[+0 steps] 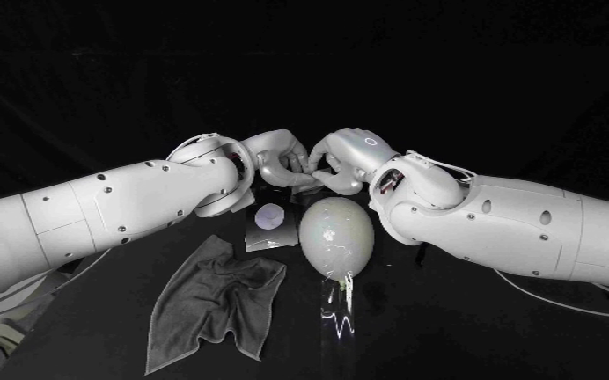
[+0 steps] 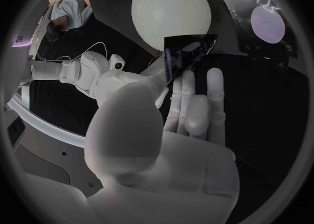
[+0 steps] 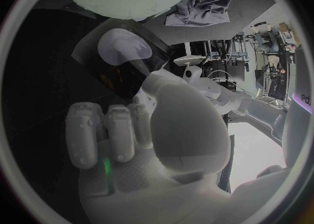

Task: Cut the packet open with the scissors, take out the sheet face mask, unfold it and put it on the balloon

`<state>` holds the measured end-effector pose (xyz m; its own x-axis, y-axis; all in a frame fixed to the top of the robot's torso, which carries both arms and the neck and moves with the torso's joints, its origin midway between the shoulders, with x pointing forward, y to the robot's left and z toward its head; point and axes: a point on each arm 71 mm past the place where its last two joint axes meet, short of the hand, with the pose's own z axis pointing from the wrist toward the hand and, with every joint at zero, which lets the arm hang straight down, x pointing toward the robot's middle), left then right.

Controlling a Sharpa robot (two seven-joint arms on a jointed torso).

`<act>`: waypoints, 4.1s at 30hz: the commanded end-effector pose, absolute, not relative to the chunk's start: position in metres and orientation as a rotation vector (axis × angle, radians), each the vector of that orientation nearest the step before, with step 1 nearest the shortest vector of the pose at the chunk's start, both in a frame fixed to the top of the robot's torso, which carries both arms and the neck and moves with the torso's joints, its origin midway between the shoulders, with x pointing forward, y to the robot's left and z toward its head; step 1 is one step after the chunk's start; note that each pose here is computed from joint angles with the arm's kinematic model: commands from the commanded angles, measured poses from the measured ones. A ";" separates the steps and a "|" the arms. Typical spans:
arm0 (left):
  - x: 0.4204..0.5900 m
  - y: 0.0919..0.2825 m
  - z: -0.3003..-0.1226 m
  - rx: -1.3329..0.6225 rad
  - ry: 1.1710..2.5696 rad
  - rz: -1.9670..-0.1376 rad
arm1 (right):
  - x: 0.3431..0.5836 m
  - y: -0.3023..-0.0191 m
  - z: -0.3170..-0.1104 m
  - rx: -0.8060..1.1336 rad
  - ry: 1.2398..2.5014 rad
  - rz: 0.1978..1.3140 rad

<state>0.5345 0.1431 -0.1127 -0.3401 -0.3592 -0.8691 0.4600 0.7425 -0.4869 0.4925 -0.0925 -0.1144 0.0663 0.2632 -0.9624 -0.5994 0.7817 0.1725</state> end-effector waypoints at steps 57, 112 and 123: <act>0.530 0.141 -0.113 0.010 1.761 -0.888 | 0.465 -0.098 -0.112 -0.393 1.187 0.770; 0.514 0.141 -0.110 -0.282 1.754 -1.009 | 0.458 -0.110 -0.132 -0.260 1.306 0.515; 0.512 0.140 -0.108 -0.342 1.695 -1.028 | 0.462 -0.111 -0.132 -0.205 1.301 0.523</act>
<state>0.5123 0.1413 -0.1133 -0.4153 -0.6178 -0.6677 0.2583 0.6237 -0.7378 0.4588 -0.1056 -0.1311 0.1593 0.2364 -0.9585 -0.5154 0.8480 0.1235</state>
